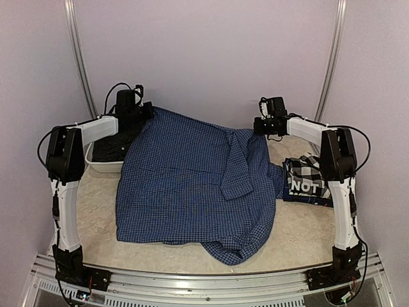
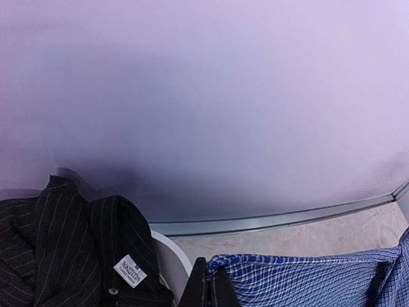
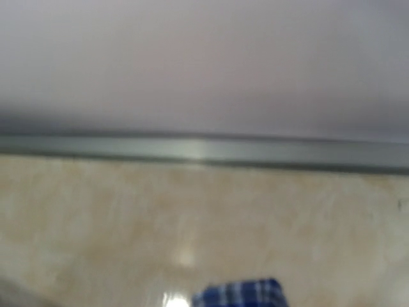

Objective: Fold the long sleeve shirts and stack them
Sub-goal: Flatten out the crumpled shirt at the center of the board.

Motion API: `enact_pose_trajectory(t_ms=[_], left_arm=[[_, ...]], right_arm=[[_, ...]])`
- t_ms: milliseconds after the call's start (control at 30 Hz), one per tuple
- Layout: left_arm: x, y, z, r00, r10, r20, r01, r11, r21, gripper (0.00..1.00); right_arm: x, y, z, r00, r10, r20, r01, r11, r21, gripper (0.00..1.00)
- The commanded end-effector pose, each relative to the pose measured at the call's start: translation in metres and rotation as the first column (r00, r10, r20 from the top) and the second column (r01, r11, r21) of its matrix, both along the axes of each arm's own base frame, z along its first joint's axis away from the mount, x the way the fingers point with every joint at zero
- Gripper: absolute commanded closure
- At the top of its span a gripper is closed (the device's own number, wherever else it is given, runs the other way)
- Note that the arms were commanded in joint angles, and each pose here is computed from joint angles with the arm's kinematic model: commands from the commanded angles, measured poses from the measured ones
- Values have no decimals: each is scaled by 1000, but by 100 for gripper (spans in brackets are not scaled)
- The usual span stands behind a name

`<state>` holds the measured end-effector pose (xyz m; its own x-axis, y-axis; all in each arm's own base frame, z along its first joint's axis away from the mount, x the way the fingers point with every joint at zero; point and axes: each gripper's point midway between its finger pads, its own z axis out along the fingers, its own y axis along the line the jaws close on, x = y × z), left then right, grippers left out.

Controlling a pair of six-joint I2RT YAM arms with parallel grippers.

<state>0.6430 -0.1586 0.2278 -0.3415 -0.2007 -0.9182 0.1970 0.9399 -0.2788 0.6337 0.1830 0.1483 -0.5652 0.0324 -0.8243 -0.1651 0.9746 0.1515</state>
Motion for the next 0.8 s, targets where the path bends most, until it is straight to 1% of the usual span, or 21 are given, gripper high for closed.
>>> enact_pose_trajectory(t_ms=[0,33,67,133,167,233,333,433,467,533,567,667,700,767], left_arm=[[20,21,-13,998,69,10,-69,998,14,95],[23,21,-14,998,70,8,-70,997,13,93],[25,22,-20,997,74,-2,-74,997,16,90],[28,24,-30,996,83,-17,-82,996,21,80],[29,25,-35,996,87,-25,-86,996,21,73],[29,29,-38,995,96,-33,-95,995,22,59],[26,40,-32,990,134,-36,-133,991,33,42],[15,48,-22,988,150,-33,-149,988,34,29],[8,50,-8,989,148,-18,-148,989,28,25],[-7,49,2,991,134,-19,-133,991,15,19],[-19,49,19,992,126,-2,-126,992,-6,16],[-56,43,20,997,77,-19,-78,995,-69,11],[-72,43,30,998,66,-5,-67,994,-91,9],[-99,43,29,998,62,-1,-62,991,-120,7]], right_arm=[[31,-14,-6,999,-19,34,16,997,81,85],[35,-15,-10,1000,-14,27,12,995,98,79],[39,-14,-11,1000,0,24,-2,992,123,71],[46,-18,-8,1000,9,21,-12,984,176,53],[48,-23,-7,1000,8,16,-11,980,201,46],[48,-29,-3,1000,17,9,-18,970,244,38],[36,-33,3,1000,27,-4,-25,969,248,35],[8,-26,9,997,80,-11,-75,966,246,34],[-3,-22,15,995,103,-6,-99,965,244,33],[-31,-9,16,988,155,-12,-149,965,217,32],[-46,0,17,982,186,-15,-179,963,202,31],[-91,27,4,963,262,-67,-252,959,131,30],[-106,36,-1,955,282,-87,-273,957,100,29],[-133,52,-15,940,318,-126,-315,948,49,29]])
